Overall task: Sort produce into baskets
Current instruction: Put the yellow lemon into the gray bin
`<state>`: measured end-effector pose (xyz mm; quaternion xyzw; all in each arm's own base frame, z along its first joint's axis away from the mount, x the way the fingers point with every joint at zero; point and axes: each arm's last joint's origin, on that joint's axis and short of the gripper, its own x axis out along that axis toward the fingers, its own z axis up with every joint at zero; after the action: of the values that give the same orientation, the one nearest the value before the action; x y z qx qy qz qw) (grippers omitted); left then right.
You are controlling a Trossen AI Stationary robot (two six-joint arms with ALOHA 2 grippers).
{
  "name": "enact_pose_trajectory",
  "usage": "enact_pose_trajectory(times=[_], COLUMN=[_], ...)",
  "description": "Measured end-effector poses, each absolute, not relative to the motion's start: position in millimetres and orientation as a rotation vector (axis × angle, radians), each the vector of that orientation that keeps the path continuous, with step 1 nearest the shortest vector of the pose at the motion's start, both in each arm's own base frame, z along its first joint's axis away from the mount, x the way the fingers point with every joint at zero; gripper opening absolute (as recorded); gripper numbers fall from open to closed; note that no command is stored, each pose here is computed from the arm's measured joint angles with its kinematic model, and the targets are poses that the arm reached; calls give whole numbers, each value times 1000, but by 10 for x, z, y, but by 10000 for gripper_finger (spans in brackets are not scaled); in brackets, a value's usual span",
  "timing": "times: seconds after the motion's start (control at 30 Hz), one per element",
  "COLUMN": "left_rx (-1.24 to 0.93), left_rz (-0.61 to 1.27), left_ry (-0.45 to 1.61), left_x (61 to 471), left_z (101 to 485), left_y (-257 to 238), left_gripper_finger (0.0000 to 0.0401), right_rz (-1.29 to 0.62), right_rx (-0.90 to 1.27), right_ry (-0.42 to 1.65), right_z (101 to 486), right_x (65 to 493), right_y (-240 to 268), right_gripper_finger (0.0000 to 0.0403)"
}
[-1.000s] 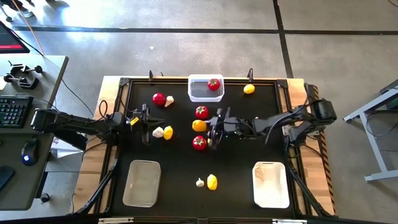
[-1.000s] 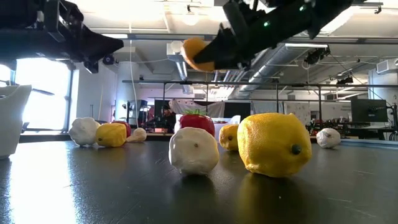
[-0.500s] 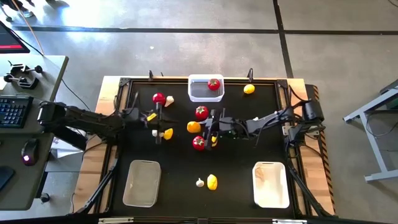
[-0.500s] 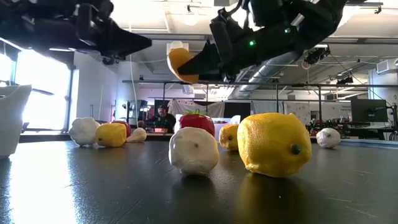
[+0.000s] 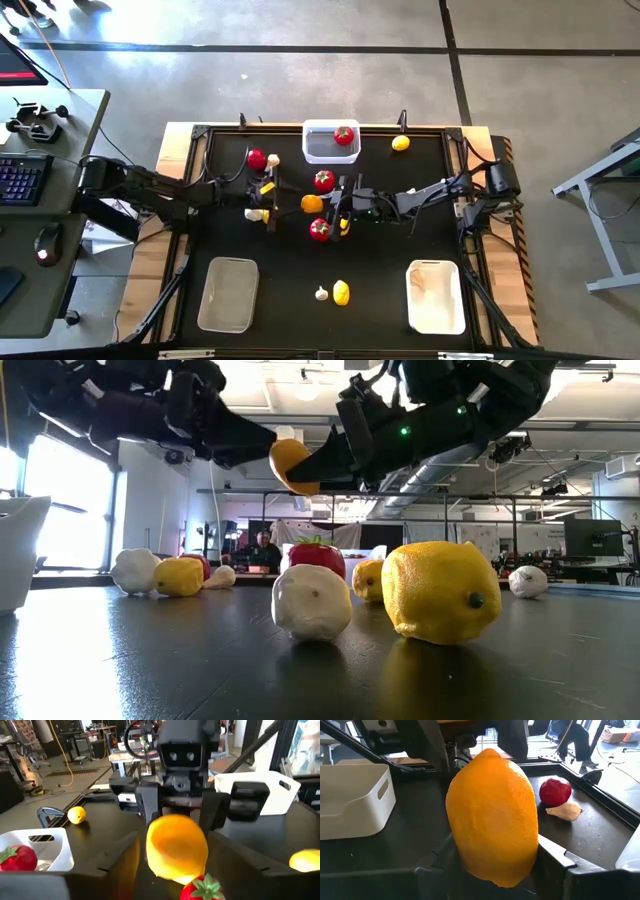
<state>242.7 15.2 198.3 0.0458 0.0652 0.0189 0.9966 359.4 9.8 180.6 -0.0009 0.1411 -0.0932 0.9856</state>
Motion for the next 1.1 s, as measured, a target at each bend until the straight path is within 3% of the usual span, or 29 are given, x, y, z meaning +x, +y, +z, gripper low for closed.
enact_pose_trajectory(times=[0.17, 0.8, 1.1], left_rx=[83, 103, 98], left_rz=[18, -52, -24], left_ry=[138, 214, 212], left_x=[2456, 2715, 2710], left_z=[2016, 1938, 1951], left_y=[148, 67, 70], left_gripper_finger=[258, 257, 207], right_rz=[-185, -141, -145], right_rx=[-21, -10, -12], right_ry=[287, 286, 290], right_z=[1805, 1808, 1806], right_x=[3594, 3595, 3593], right_y=[98, 119, 116], right_gripper_finger=[161, 161, 168])
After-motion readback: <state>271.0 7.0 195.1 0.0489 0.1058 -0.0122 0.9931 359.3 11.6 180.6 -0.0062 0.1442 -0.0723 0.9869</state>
